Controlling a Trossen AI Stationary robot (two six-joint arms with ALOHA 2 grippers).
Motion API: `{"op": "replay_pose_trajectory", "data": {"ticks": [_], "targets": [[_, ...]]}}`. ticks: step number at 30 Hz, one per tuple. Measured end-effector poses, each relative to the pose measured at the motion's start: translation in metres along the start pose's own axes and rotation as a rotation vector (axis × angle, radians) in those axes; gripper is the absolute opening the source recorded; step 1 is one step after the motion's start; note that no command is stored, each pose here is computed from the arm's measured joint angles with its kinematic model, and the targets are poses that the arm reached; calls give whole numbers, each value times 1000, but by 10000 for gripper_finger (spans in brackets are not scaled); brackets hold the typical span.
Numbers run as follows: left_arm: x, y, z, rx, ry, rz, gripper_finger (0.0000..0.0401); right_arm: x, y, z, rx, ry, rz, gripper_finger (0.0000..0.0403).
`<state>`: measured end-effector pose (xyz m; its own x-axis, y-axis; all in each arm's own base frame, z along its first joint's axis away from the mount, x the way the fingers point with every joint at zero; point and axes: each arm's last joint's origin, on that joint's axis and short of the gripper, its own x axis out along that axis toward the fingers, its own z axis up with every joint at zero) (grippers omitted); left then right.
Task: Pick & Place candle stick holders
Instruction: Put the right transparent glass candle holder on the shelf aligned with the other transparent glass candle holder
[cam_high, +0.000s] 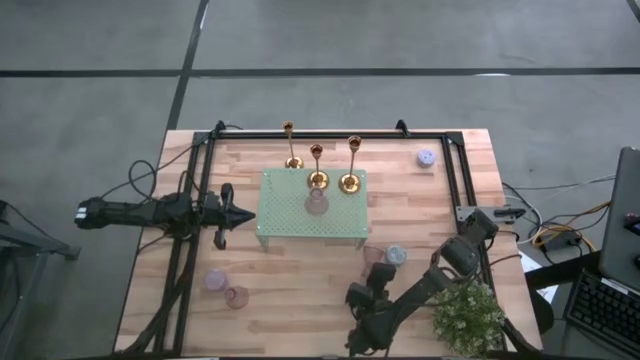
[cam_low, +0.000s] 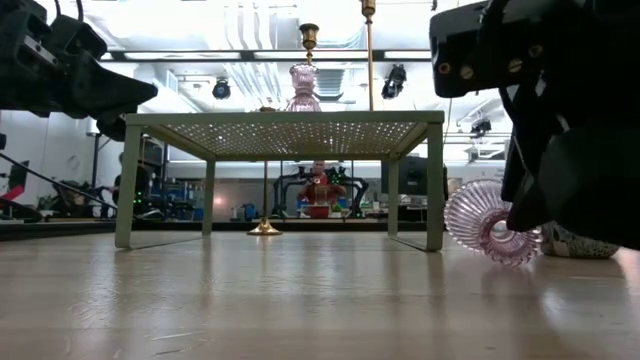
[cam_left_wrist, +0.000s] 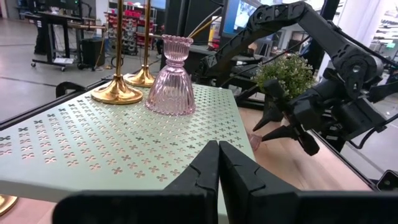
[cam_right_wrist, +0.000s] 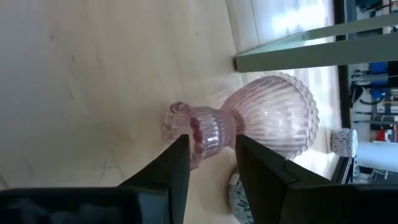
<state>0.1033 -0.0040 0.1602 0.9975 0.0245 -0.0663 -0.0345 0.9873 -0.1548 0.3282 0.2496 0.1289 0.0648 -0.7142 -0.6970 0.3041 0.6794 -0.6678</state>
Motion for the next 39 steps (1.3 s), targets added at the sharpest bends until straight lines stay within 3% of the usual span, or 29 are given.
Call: {"op": "replay_pose_trajectory", "data": {"ticks": [10, 18, 27, 39], "targets": [[0, 0, 0, 0, 0, 0, 14, 11, 1, -7, 39, 17, -39, 91], [0, 0, 0, 0, 0, 0, 14, 21, -4, -1, 59, 46, -65, 16], [0, 0, 0, 0, 0, 0, 14, 13, -11, 13, 63, 50, -8, 9], [0, 0, 0, 0, 0, 0, 14, -27, -54, 18, 183, -37, 83, 6]]}}
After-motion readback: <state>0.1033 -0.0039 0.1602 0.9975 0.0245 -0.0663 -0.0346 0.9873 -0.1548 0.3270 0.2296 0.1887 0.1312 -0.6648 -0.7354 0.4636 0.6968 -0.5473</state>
